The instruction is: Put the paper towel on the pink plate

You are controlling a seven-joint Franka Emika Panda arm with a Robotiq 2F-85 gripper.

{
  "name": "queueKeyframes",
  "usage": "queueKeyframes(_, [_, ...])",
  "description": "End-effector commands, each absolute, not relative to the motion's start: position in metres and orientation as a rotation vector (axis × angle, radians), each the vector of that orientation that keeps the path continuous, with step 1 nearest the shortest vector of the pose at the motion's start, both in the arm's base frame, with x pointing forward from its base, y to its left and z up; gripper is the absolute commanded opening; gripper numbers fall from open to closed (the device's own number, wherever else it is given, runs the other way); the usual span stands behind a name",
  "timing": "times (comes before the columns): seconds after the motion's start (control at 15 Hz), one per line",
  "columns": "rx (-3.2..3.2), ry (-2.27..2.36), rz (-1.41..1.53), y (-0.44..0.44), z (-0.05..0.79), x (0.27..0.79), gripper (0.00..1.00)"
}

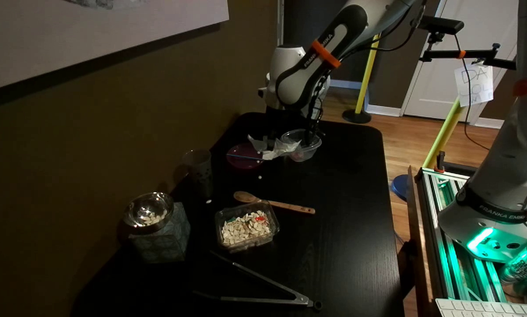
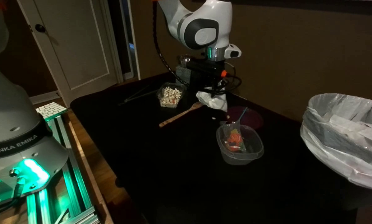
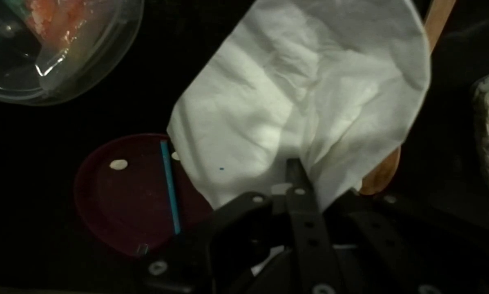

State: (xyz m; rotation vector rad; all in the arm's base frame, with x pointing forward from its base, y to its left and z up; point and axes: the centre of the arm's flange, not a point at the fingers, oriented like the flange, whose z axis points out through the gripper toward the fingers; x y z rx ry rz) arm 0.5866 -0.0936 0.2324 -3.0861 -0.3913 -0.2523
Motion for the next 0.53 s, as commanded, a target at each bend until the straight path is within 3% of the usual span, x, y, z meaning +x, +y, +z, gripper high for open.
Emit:
queueKeyframes(0.0, [-3.085,-0.392,-0.251,-0.094,0.232,0.586,0.01])
queueKeyframes(0.47, [-3.106,0.187,-0.566,-0.152,0.289,0.654,0.01])
